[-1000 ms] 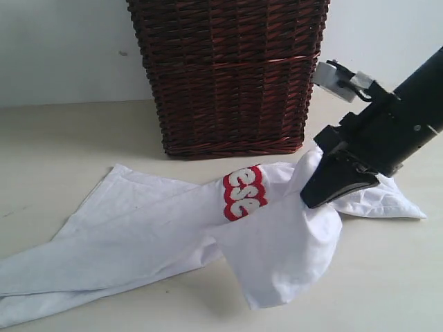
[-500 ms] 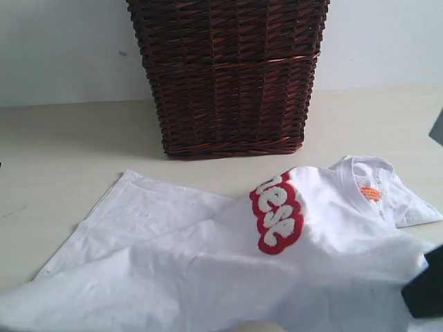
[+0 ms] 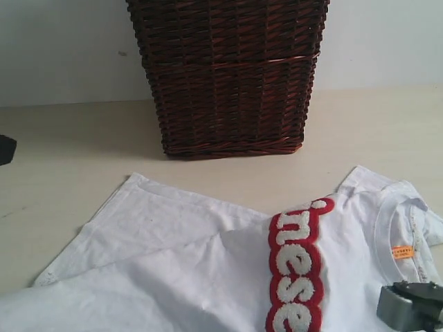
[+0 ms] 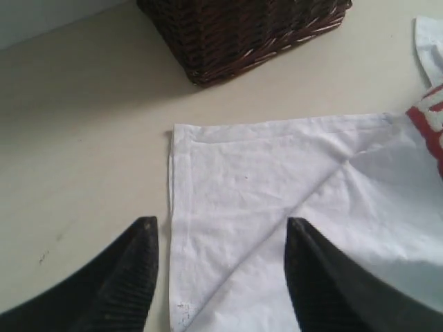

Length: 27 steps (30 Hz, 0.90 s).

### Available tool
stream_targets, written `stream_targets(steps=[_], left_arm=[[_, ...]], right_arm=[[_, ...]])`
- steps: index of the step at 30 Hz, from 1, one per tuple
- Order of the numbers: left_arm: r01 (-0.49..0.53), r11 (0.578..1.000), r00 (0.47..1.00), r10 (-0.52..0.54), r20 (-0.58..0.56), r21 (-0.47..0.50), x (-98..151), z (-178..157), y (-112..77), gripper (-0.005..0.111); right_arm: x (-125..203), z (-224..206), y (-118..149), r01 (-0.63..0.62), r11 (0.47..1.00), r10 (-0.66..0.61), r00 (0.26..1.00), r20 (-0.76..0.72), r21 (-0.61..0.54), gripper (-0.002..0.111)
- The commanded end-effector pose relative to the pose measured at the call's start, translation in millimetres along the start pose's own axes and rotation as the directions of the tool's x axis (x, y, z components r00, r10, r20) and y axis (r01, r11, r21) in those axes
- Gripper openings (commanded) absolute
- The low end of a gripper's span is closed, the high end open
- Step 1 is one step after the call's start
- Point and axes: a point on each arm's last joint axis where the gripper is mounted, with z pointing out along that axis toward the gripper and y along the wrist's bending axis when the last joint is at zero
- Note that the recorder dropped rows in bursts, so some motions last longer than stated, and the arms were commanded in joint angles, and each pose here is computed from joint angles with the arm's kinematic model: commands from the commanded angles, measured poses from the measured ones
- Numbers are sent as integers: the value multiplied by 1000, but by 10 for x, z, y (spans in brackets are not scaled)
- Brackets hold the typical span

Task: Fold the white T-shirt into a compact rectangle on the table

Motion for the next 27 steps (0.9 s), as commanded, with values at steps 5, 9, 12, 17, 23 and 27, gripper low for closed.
stream_targets(steps=[5, 9, 12, 17, 23, 27], left_arm=[[35, 998, 986, -27, -165, 45, -18, 579, 2, 54], [21, 997, 984, -7, -178, 74, -55, 736, -9, 54], [38, 993, 981, -16, -195, 108, -106, 918, -27, 54], [33, 979, 966, 20, -258, 201, -177, 1355, -71, 43], [-30, 974, 931, 110, -348, 226, -189, 1962, -23, 12], [-53, 973, 903, 144, -405, 226, -155, 2368, 19, 0]], right_arm=[[-135, 224, 138, 144, 989, -147, 966, -211, -30, 0], [-234, 159, 212, 242, 969, -246, 953, -178, -47, 15], [-236, 160, 227, 291, 954, -299, 940, -167, -72, 31], [-236, 160, 231, 302, 950, -311, 936, -164, -77, 51], [-359, 32, 317, 369, 929, -370, 921, -122, -35, 54], [-526, -175, 505, 437, 899, -438, 899, -34, -11, 54]])
